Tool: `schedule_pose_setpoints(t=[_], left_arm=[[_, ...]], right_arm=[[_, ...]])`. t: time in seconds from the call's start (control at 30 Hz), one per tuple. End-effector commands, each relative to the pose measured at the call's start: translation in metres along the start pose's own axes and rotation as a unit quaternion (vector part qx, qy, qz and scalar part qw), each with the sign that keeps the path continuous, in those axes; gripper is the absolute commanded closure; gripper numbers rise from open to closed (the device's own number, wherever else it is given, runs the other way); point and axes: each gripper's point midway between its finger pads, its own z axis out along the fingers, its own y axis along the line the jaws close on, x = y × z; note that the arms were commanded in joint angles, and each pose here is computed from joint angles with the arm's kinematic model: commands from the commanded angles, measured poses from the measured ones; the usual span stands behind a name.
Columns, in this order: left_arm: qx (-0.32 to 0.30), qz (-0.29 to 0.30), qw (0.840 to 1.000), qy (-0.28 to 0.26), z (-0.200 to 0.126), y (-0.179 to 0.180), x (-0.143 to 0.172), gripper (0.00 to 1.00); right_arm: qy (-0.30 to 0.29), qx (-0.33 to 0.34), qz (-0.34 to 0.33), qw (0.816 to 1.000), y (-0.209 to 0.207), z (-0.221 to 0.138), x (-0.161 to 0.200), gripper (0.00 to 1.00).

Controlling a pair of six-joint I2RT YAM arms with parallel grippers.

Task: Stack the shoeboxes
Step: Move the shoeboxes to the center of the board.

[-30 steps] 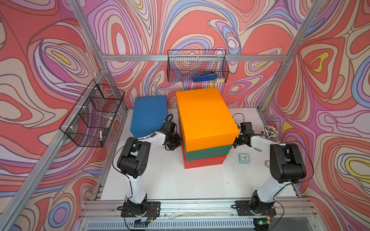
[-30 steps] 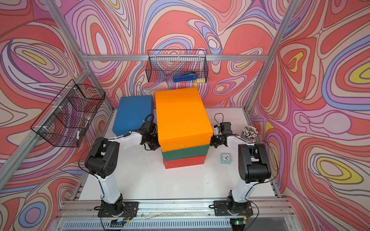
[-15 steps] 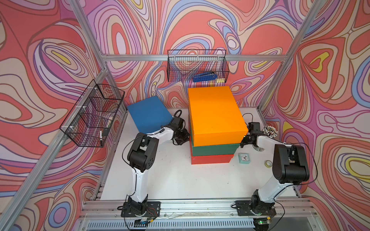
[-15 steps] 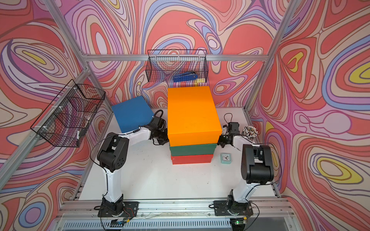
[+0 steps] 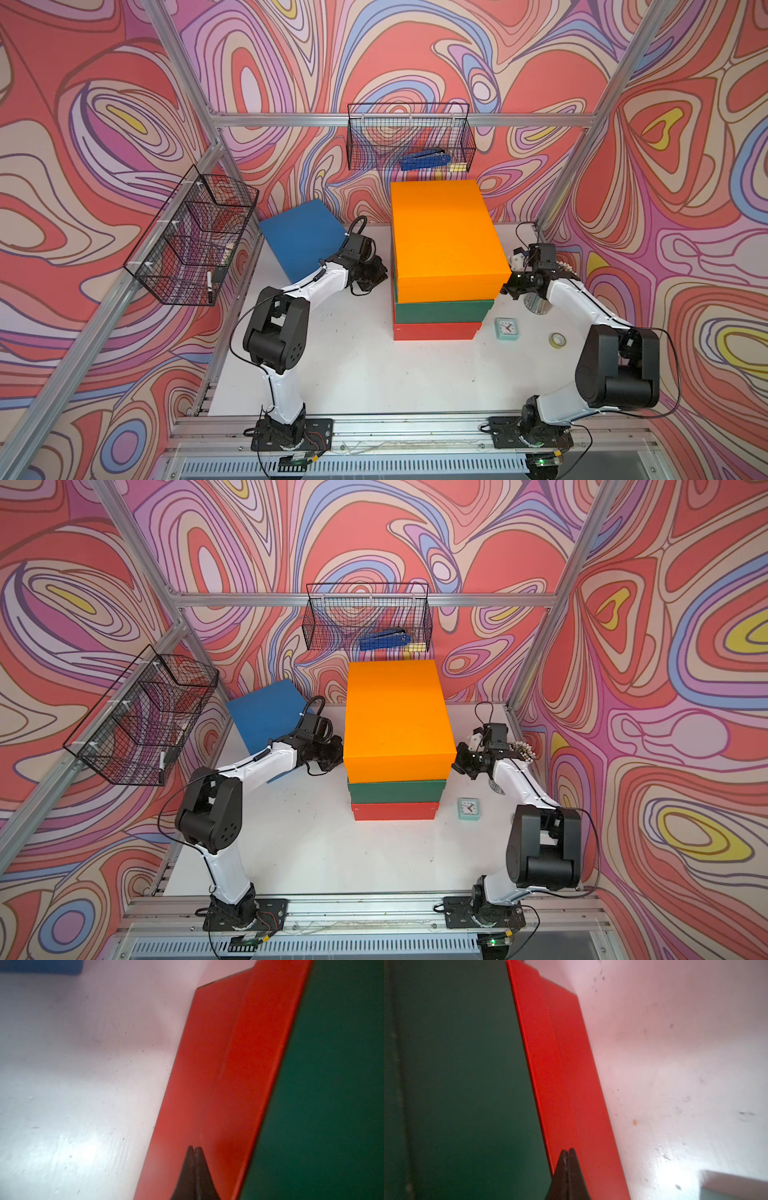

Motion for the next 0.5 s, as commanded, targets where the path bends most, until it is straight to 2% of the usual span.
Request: schedule_pose_setpoints(t=[0.0,0.13,0.27,0.33,0.47], left_arm=[[-0.023,0.018,0.999,-0.027,-0.032,0.004,-0.004,0.97],[-0.015,0.038,0.997,-0.062,-0.072,-0.01,-0.008,0.96],[-0.025,0.059,0.993,-0.1,-0.113,-0.015,-0.01,0.89],[-0.036,0.072,0.989,-0.124,-0.136,-0.015,-0.013,0.84],[-0.053,0.085,0.98,-0.171,-0.177,-0.01,-0.018,0.74]], right_arm=[[-0.063,0.06,-0.045,0.995,0.01,-0.046,-0.024,1.0],[-0.141,0.083,-0.063,0.985,0.032,-0.093,-0.047,1.0],[-0.211,0.08,-0.077,0.971,0.06,-0.142,-0.061,1.0],[-0.237,0.059,-0.095,0.965,0.085,-0.163,-0.063,1.0],[-0.255,0.035,-0.165,0.952,0.152,-0.175,-0.049,1.0]])
